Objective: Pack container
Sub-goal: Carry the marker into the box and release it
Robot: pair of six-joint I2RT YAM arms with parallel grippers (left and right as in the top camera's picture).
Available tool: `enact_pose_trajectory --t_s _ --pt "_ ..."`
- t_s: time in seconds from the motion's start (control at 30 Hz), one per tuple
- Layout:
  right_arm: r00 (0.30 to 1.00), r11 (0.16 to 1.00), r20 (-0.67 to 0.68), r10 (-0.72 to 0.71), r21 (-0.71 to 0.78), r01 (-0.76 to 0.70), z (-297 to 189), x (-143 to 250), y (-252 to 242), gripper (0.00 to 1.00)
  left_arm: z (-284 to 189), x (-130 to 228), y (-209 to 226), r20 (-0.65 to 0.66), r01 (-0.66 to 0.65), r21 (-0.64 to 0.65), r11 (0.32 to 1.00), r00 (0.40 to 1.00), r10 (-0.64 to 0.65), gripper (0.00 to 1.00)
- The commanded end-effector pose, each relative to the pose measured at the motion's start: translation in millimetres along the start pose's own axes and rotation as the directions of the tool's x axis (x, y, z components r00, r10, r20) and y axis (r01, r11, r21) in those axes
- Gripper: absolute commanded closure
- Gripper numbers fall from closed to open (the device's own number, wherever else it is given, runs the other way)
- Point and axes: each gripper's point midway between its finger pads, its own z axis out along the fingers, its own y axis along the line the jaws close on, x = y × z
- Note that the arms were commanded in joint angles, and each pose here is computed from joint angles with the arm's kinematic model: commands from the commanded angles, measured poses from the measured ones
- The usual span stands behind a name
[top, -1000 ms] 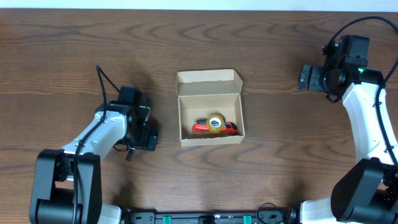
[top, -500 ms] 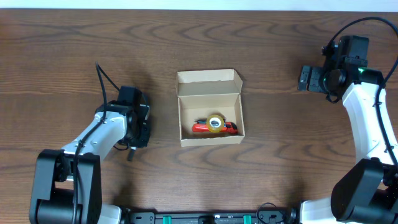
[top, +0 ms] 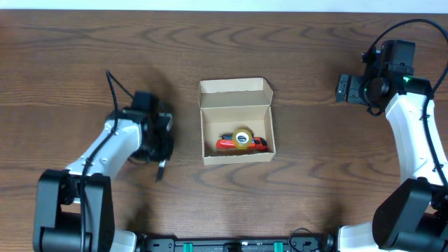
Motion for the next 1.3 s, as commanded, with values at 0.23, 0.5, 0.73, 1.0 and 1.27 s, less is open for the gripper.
enact_pose_trajectory --t_s 0.23,0.5,0.73,1.0,1.27 --pt "1.0 1.0 0.009 -0.007 0.013 0.007 0.6 -4.2 -4.0 0.01 -114.6 -65.0 -106.8 0.3 -0.636 -0.035 0.771 0.729 0.615 0.94" --pt "1.0 1.0 0.009 -0.019 0.013 0.018 0.6 -4.2 -4.0 0.01 -108.4 -34.5 -181.1 0.272 -0.966 -0.125 0.227 0.187 0.944 0.94" --pt "1.0 1.0 0.009 -0.019 0.013 0.018 0.6 -4.2 -4.0 0.01 -109.2 -38.3 -197.8 0.284 -0.976 -0.182 0.12 0.065 0.957 0.94" --pt "1.0 1.0 0.01 -0.022 0.013 0.022 0.6 -4.4 -4.0 0.01 -90.1 -59.7 -206.1 0.298 -0.973 -0.2 0.119 0.055 0.953 0.94" --pt "1.0 1.0 0.016 -0.022 0.014 0.021 0.5 -5.8 -4.0 0.01 -42.5 -64.6 -202.6 0.254 -0.985 -0.109 0.134 0.103 0.962 0.94"
